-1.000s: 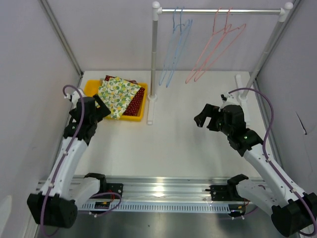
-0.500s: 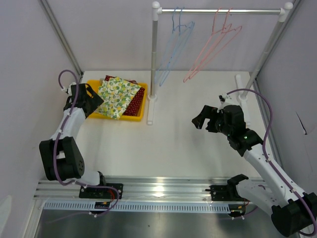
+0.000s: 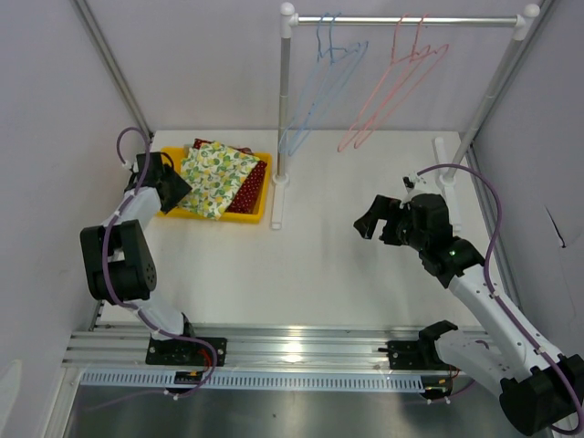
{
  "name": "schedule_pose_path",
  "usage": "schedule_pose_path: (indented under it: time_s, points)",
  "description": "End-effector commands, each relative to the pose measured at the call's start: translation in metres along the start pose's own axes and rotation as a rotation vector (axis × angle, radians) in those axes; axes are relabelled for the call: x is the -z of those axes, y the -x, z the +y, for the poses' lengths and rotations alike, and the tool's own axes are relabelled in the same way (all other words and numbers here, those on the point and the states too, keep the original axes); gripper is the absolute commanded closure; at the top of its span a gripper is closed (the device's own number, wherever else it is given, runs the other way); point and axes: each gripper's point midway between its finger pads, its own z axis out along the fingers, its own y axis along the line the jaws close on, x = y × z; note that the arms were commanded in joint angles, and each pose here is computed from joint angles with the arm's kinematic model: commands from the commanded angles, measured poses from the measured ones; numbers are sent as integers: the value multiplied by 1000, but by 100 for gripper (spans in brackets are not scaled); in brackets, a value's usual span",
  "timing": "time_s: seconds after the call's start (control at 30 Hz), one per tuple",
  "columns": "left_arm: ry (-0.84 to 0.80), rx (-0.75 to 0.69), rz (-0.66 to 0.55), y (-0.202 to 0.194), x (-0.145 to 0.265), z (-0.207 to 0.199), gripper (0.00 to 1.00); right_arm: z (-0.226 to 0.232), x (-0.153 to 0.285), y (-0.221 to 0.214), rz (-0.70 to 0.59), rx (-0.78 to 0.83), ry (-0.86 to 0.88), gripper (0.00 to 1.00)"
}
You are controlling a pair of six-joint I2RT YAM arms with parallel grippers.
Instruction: Place the skirt on the hanger
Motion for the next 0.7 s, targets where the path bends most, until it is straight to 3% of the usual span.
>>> schedule_pose_path:
  time_s: [0.0,0.27,0.57,0.67]
  points:
    - [-59,26,-50,22,-2,-16,38,-2,4,1,-9,22,-4,0]
    - [-74,20,-62,28,0,-21,50,-5,4,-1,-10,20,-12,1]
    - [-111,2,-79,38,11,-31,89,-6,3,-2,-7,16,-18,1]
    - [-158,-27,-90,46,24,-42,94,-4,3,-1,-9,17,-13,1]
